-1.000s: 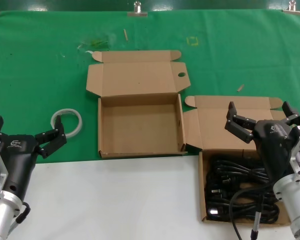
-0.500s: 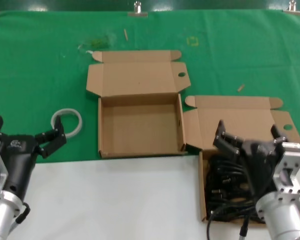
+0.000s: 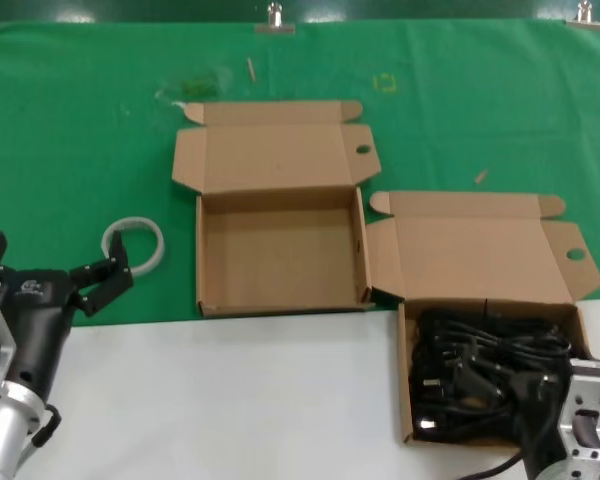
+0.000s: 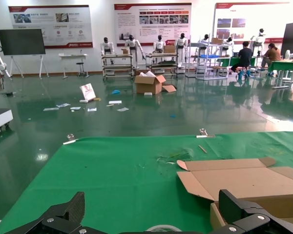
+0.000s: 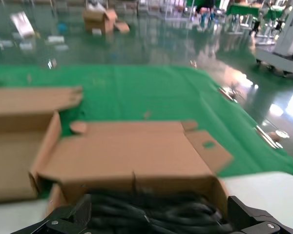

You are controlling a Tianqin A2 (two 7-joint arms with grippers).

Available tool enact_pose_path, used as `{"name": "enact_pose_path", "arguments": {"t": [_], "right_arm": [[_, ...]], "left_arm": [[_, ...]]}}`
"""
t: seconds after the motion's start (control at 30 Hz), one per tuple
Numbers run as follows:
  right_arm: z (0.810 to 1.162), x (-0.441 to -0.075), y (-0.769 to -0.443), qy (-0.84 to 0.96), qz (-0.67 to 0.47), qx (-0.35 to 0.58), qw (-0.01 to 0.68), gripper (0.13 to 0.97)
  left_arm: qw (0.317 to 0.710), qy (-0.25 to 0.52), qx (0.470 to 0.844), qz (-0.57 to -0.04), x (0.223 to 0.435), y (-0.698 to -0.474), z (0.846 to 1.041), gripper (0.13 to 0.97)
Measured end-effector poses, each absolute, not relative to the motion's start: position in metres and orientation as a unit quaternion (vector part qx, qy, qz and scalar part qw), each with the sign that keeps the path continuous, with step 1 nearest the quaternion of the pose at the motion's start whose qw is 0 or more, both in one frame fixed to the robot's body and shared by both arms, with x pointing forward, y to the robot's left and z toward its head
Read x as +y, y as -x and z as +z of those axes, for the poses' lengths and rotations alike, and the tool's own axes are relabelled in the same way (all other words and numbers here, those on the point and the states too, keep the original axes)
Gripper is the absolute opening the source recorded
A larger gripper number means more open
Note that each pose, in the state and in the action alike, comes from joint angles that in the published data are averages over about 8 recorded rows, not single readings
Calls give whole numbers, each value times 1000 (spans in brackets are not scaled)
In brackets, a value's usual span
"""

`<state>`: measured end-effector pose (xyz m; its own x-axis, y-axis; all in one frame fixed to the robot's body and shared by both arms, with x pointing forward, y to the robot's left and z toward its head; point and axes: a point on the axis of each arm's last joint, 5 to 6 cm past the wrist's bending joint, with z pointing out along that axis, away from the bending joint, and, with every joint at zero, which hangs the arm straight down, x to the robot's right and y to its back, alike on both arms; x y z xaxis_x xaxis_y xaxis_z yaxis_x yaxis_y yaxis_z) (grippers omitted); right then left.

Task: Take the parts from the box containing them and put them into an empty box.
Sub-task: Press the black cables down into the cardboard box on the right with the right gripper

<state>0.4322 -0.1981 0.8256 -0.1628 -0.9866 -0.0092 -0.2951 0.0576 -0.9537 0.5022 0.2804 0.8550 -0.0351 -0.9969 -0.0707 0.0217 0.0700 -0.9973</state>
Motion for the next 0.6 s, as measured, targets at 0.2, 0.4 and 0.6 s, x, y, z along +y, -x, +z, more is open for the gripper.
{"name": "enact_pose_path", "arguments": {"t": [0.2, 0.4, 0.6], "right_arm": [[827, -205, -423, 558, -451, 615, 327, 966], [834, -214, -430, 603, -459, 592, 275, 966], [839, -223, -446, 649, -463, 559, 230, 966]], "left_arm": [[513, 468, 521, -496, 280, -502, 855, 965], [513, 468, 521, -496, 280, -502, 855, 965], [513, 468, 521, -496, 280, -502, 855, 965]]}}
